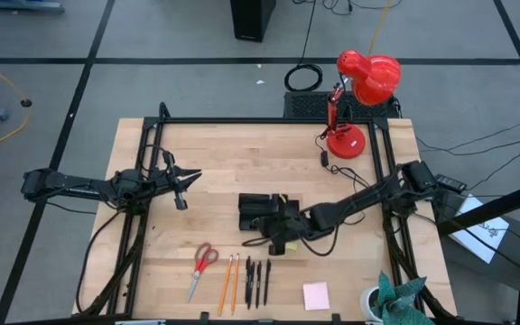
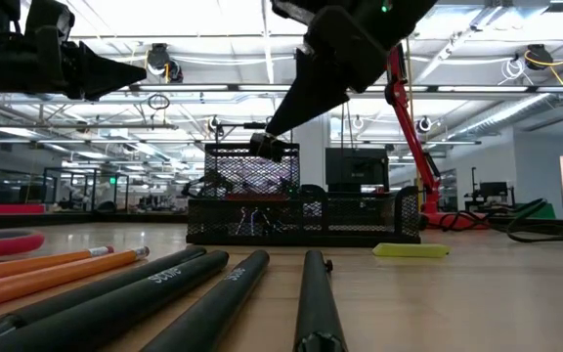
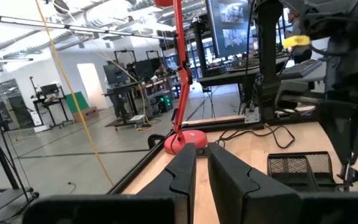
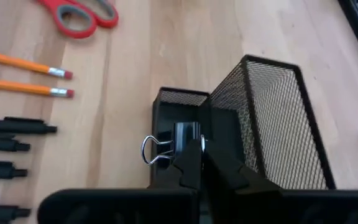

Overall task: Pick and place office supplies into organizer
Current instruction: Put the black binder clip into the black desk organizer

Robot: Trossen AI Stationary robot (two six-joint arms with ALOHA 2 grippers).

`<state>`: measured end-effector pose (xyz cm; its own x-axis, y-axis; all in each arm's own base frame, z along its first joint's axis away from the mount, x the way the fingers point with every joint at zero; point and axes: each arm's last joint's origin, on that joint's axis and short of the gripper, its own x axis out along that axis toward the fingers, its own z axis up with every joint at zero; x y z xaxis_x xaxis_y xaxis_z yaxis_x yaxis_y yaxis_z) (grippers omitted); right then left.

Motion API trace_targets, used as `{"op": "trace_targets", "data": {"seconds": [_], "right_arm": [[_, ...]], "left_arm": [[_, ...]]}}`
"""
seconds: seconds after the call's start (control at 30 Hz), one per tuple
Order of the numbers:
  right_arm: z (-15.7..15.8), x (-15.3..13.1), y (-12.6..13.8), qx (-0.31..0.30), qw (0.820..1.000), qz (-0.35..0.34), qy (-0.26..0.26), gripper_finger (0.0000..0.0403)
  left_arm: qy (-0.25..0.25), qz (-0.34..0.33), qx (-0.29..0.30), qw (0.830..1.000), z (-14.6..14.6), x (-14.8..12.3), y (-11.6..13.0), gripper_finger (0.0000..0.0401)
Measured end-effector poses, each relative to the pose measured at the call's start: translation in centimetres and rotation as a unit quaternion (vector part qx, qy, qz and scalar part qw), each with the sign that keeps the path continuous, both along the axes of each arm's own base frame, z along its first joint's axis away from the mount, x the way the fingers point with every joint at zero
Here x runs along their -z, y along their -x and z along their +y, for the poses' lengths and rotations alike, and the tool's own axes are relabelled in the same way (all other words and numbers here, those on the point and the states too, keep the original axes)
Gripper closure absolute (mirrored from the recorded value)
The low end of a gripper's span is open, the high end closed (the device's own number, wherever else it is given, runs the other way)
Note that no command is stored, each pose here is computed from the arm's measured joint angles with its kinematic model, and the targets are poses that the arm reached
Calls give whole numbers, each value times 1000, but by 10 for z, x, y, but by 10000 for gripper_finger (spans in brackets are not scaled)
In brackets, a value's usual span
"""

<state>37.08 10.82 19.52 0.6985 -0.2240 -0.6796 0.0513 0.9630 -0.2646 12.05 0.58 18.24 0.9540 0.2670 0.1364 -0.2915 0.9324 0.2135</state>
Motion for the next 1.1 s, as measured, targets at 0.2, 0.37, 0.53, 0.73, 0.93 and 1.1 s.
{"op": "trace_targets", "data": {"seconds": [0.2, 0.37, 0.53, 0.73, 0.93, 1.1], "right_arm": [[-10, 13, 0, -14, 999, -25, -17, 403], [-19, 24, 5, 5, 1000, -9, -7, 403], [-25, 29, 6, 18, 1000, -4, -8, 403], [-26, 29, 6, 18, 1000, -5, -9, 403], [-26, 29, 7, 17, 1000, 0, -7, 403], [-25, 40, 5, 13, 1000, 18, -1, 399]], "left_arm": [[0, 0, 0, 1000, 0, 0, 0, 352], [-1, 0, 0, 1000, 0, 0, 0, 352], [-10, 3, -1, 1000, 0, 0, 0, 352], [-10, 3, -1, 1000, 0, 0, 0, 352], [-10, 3, -1, 1000, 0, 0, 0, 352], [-10, 3, -2, 1000, 0, 0, 0, 352]]}}
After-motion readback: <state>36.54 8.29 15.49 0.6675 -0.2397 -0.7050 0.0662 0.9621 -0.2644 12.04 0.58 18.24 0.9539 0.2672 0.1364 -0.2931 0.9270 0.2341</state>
